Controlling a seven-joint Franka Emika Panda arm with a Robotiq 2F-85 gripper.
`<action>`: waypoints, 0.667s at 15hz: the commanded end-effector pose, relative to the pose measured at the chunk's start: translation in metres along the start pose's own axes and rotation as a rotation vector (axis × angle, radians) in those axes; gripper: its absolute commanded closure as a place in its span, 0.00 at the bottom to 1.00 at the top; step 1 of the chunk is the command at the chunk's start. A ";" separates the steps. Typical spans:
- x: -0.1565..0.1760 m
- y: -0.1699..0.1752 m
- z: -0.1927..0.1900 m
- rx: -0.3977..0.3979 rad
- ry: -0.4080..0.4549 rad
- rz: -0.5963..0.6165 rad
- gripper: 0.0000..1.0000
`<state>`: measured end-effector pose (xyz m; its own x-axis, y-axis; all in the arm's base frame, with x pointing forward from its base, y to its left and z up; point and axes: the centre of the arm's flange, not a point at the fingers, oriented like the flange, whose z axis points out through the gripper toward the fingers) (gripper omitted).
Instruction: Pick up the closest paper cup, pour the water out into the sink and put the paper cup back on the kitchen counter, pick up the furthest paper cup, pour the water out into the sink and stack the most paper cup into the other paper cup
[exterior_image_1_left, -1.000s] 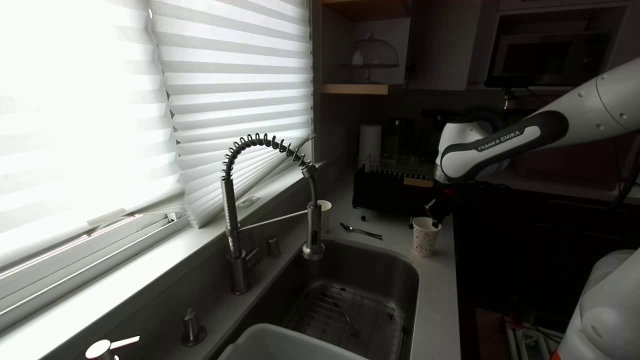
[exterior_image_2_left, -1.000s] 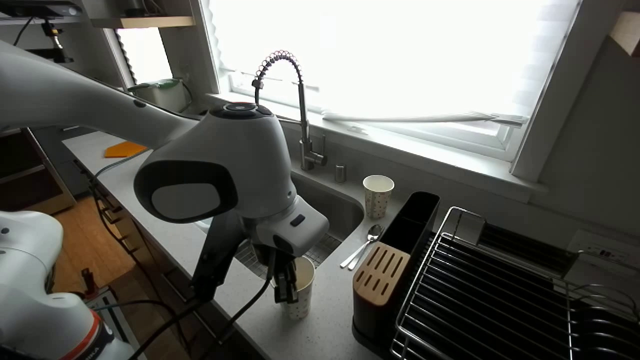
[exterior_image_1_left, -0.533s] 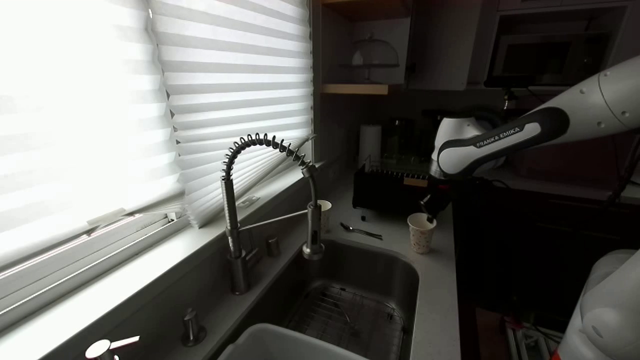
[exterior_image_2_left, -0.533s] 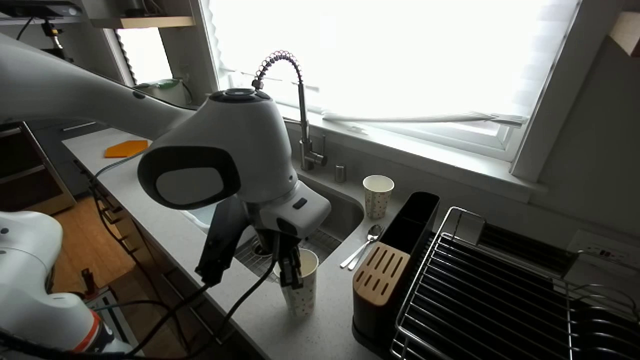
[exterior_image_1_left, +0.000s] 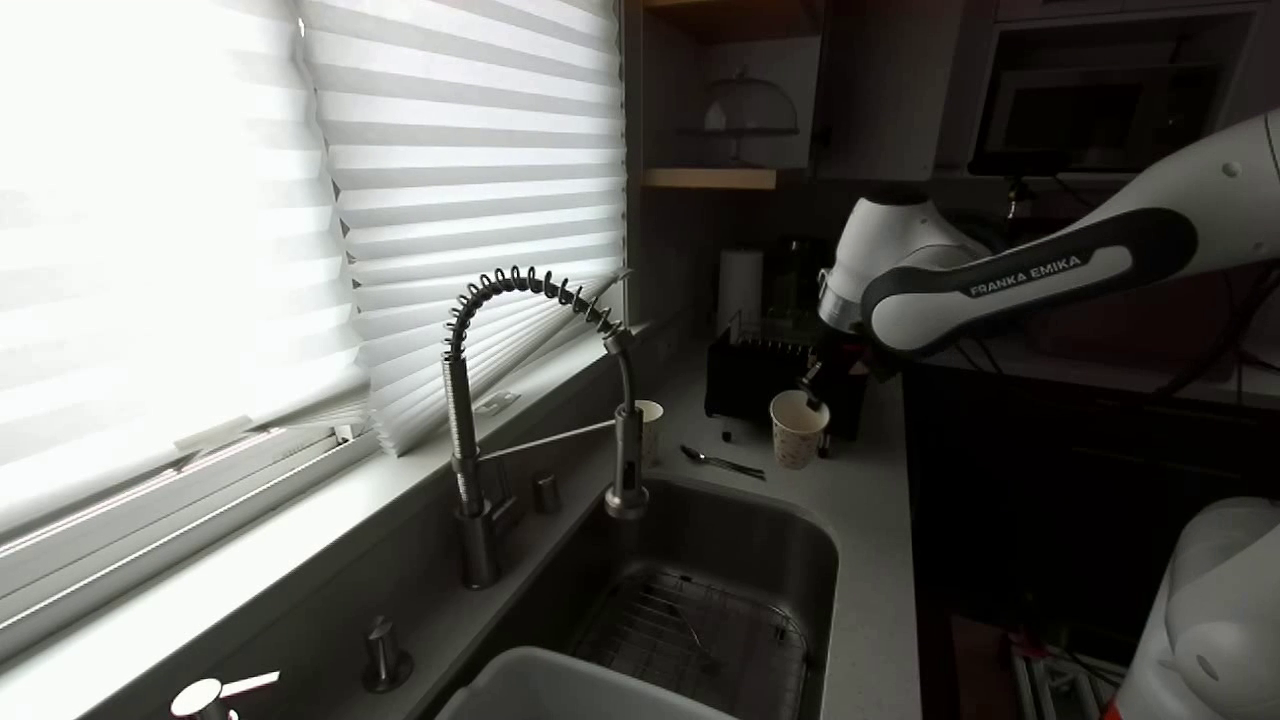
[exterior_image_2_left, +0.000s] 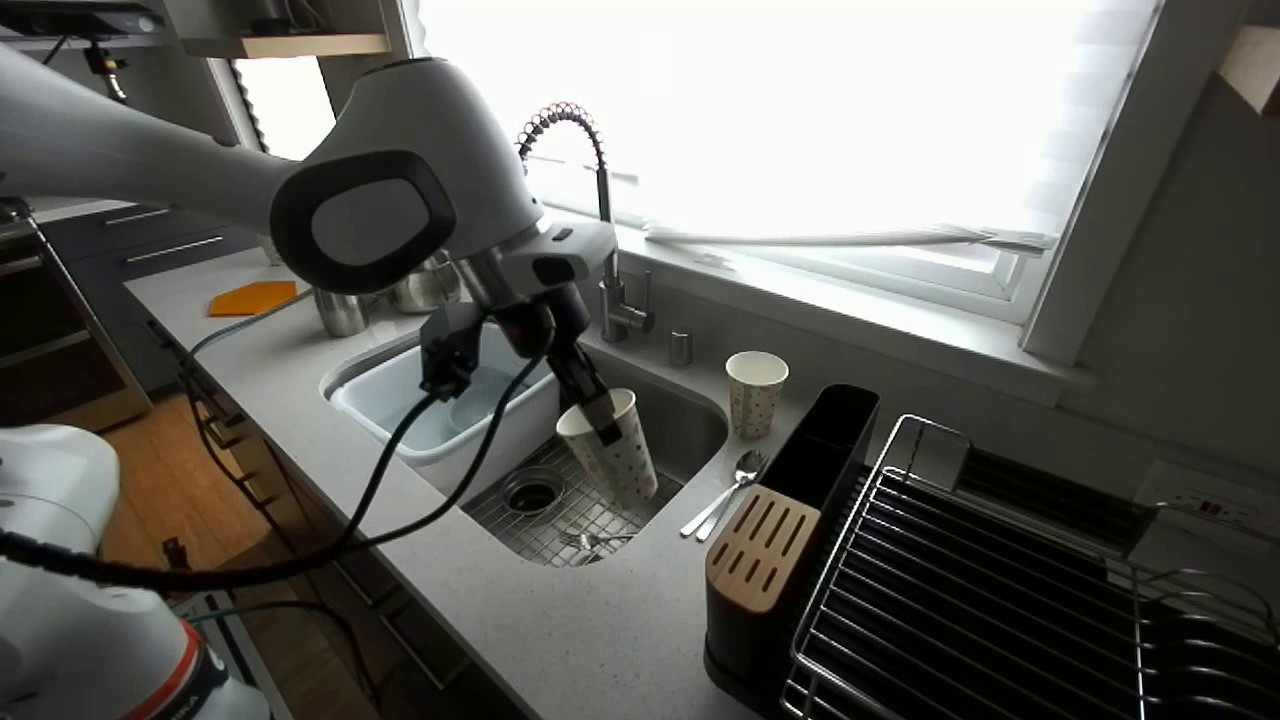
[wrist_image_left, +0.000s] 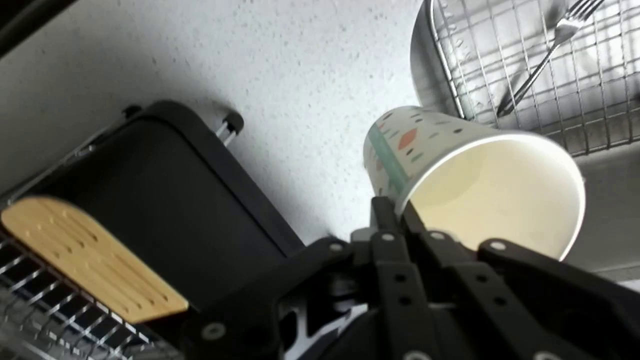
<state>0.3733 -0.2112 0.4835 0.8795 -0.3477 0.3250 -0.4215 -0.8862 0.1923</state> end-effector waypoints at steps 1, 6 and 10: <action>-0.002 -0.040 -0.013 -0.099 0.172 -0.063 0.99; -0.008 -0.083 -0.009 -0.182 0.402 -0.111 0.99; -0.016 -0.094 -0.002 -0.231 0.494 -0.119 0.99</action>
<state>0.4044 -0.1271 0.4788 0.7805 -0.0507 0.6231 -0.3748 -0.8357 0.4014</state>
